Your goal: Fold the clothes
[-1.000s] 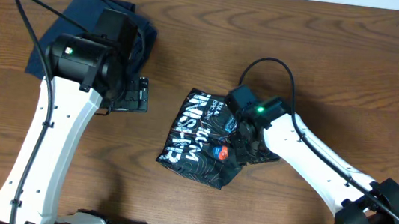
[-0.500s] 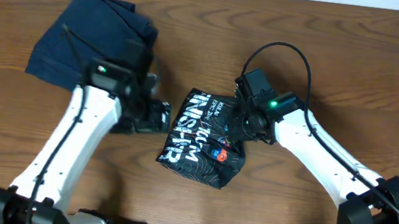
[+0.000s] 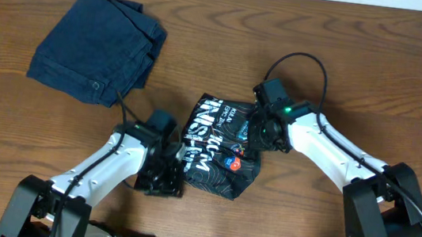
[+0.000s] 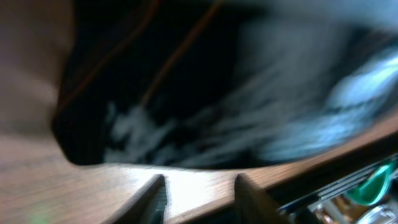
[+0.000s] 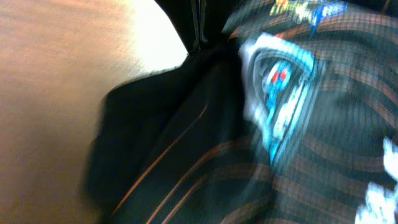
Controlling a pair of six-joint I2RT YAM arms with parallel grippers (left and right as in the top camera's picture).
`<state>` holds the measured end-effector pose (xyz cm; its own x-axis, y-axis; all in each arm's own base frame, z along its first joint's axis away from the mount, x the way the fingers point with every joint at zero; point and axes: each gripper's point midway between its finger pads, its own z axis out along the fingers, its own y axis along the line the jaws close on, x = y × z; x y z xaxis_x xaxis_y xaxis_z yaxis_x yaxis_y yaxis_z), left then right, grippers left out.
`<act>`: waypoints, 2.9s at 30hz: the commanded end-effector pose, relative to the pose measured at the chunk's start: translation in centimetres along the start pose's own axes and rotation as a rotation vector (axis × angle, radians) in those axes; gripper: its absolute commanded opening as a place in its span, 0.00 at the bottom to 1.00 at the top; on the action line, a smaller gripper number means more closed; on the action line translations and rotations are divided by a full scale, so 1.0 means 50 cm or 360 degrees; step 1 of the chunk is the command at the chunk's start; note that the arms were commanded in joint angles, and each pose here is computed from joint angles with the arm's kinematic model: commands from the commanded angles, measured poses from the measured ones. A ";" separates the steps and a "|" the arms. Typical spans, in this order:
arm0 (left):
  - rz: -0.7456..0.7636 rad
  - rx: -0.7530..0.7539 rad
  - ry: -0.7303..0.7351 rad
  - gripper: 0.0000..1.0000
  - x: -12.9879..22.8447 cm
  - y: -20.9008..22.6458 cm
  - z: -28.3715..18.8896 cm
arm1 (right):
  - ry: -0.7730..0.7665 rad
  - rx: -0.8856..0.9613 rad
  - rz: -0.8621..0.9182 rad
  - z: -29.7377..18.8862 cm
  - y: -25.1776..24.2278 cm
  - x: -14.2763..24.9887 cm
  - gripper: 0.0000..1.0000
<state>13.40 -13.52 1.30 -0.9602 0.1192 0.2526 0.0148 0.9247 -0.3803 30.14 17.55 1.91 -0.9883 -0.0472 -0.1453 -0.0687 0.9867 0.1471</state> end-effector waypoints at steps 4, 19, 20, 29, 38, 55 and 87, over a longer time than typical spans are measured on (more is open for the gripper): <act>-0.0013 0.0004 0.0060 0.06 0.026 0.004 0.003 | -0.0039 0.0106 0.0204 -0.005 -0.094 -0.034 0.01; 0.0322 0.0377 -0.0437 0.63 -0.033 -0.135 -0.141 | -0.0139 -0.0522 -0.0068 -0.023 0.002 -0.092 0.57; 0.0317 0.0308 -0.0479 0.64 -0.040 -0.122 -0.143 | -0.0127 -0.0491 -0.0036 -0.016 -0.001 -0.090 0.54; 0.0054 -0.0150 -0.0510 0.72 -0.082 -0.002 -0.095 | 0.0043 -0.0364 0.0088 0.068 -0.006 -0.051 0.01; -0.0149 -0.0088 -0.0250 0.19 -0.085 0.014 -0.001 | -0.0057 -0.0238 0.0102 0.027 -0.057 -0.074 0.01; -0.0130 0.0086 -0.0180 0.56 -0.046 -0.043 -0.049 | -0.0101 -0.0282 -0.0098 0.004 -0.076 -0.084 0.41; -0.0046 0.0156 -0.0408 0.07 -0.117 -0.088 -0.065 | -0.0084 -0.0559 -0.0327 0.045 0.072 -0.065 0.01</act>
<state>21.18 -17.37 5.90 -0.9996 -0.0281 -0.0075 -0.0206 0.8675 -0.4970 33.82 21.66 2.98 -0.9272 -0.2139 -0.3074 -0.3361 0.8373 0.4312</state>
